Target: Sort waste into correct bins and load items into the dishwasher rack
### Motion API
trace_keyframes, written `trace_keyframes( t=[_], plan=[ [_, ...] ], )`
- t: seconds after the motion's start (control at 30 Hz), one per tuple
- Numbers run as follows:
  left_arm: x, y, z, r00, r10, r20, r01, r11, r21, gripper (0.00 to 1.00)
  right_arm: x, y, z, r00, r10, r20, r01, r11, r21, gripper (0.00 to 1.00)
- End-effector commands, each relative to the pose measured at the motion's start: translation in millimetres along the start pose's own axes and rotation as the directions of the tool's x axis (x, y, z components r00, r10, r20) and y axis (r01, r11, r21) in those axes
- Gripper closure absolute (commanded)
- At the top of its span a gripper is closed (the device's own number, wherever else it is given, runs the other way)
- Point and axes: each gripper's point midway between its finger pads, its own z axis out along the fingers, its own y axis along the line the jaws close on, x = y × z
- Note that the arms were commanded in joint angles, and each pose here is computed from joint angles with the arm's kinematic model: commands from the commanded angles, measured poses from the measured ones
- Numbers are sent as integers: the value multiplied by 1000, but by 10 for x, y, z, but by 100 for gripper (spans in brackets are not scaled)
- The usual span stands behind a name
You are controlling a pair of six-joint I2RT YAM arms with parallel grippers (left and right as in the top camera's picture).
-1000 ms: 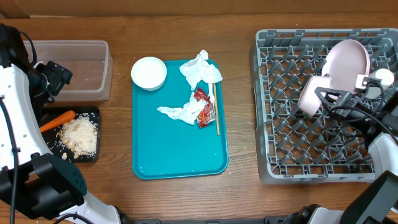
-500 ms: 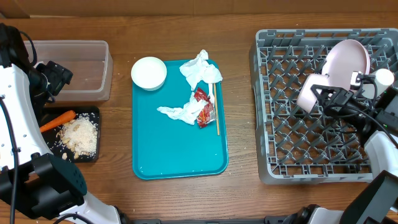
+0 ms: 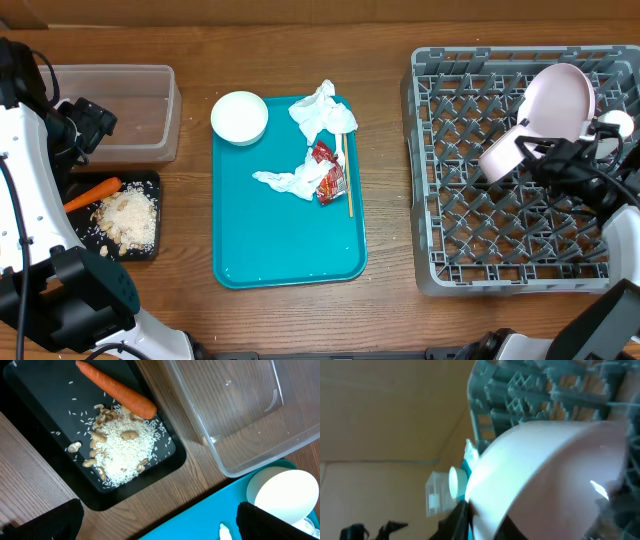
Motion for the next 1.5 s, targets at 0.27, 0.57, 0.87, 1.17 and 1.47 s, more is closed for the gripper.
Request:
trace_keyframes(
  t=[0.27,0.57,0.87,1.17,1.47],
  plan=[
    [-11,-36,-108,1000,-11,28,10,1000,21,0,-333,-138,-1035,969,-100,227,-87,722,686,72],
    [-11,-36,-108,1000,-11,28,10,1000,21,0,-177,-44,-963,983,-62,174,-73,737,672,60],
    [-11,-36,-108,1000,-11,28,10,1000,21,0,409,516,-113,973,-198,-122,232,798,556,37],
    [-11,-36,-108,1000,-11,28,10,1000,21,0,205,197,-242,959,-276,61,87,494,865,0],
    [-11,-36,-108,1000,-11,28,10,1000,21,0,152,-541,-297,995,-81,62,-22,424,905,86]
  ],
)
